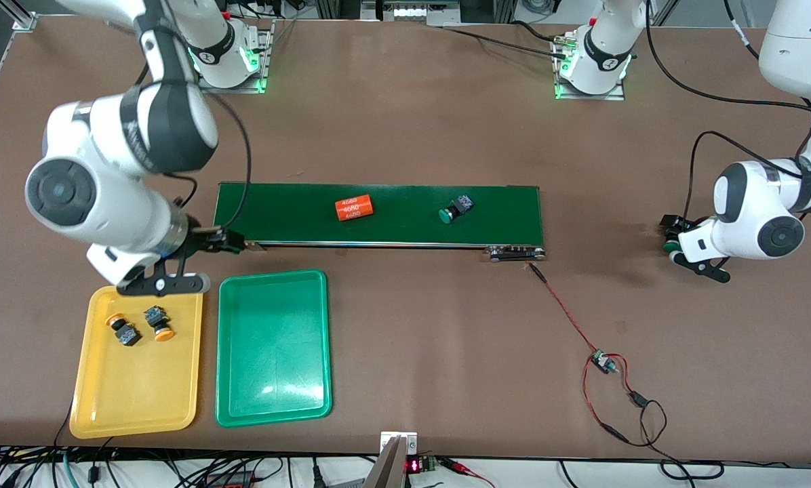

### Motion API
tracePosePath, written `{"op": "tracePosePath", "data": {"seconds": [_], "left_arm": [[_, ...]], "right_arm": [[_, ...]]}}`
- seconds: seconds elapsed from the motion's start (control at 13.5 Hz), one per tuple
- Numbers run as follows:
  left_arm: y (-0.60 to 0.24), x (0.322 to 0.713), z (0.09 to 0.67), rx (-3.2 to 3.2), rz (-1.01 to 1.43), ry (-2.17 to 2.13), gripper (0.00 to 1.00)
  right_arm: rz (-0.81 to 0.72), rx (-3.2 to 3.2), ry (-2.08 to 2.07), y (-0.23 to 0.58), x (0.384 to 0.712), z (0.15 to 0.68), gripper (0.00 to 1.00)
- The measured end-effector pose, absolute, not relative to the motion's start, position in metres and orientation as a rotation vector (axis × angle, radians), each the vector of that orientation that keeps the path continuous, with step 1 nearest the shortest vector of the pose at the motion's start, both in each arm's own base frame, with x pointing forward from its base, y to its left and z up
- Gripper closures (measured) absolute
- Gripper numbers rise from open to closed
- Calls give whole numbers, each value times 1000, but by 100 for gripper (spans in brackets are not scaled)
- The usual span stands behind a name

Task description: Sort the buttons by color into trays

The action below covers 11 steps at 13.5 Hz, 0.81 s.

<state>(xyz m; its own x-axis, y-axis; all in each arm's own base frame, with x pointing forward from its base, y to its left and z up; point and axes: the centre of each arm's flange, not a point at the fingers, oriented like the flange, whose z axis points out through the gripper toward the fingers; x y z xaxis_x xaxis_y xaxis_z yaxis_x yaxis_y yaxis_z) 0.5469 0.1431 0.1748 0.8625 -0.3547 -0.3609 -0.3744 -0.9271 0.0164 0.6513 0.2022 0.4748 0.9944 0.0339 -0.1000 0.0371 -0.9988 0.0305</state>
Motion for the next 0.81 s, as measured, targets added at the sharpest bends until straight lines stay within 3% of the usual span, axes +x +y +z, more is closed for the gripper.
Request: {"op": "tracePosePath", "data": {"seconds": [0.15, 0.37, 0.59, 0.81], "left_arm": [[147, 536, 164, -2986, 542, 566, 0], [146, 532, 160, -2987, 552, 569, 32], [144, 531, 162, -2985, 573, 572, 59], [121, 539, 182, -2971, 605, 649, 59]], "right_arm": [[-131, 3105, 28, 208, 646, 486, 0], [-136, 3100, -30, 186, 652, 488, 0], [-285, 3224, -124, 167, 647, 493, 0], [-379, 3219, -134, 159, 638, 499, 0]]}}
